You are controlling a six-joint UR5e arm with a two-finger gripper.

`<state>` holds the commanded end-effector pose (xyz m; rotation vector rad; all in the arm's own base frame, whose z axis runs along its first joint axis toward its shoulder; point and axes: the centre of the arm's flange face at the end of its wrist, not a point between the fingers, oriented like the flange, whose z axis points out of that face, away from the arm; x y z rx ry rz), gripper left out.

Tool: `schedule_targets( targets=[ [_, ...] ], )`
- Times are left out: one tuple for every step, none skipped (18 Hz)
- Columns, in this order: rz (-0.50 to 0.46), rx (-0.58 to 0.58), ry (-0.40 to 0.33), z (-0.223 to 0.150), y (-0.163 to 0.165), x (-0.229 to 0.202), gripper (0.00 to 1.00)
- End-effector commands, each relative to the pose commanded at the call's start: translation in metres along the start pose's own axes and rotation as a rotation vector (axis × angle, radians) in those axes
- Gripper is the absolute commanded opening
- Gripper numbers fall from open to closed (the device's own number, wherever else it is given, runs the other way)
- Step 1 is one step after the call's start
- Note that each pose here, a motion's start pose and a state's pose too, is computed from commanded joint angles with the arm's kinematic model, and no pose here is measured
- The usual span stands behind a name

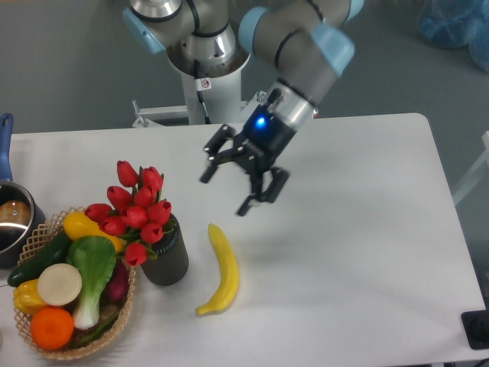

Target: Insert the flowers into the vase

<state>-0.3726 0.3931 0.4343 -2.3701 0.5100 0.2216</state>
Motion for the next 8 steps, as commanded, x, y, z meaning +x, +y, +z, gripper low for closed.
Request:
schedule_targets(
  targets=[
    [0.02,-0.051,-0.027,-0.0099,-0.0045,-0.0005,1.0],
    [0.023,-0.096,-0.04,-0.0127,-0.0019,-0.0018,1.0],
    [0.026,-0.124,-0.043,-0.0124,-0.0004,-0.0016,1.0],
    [0.028,-0.131,-0.044,-0.0121,-0.0002,-0.0013,1.0],
    [0.031,-0.134,-0.049,-0.0146,-0.0018,-0.0019,1.0],
    [0.03,-0.134,-0.05,-0.0146,-0.0011,-0.0035,1.0],
    [0.03,-0.134,-0.051,-0.0151,-0.0015,-0.0039,1.0],
    [0.03,-0.134,-0.051,-0.0151,-0.0015,-0.0039,1.0]
  ],
)
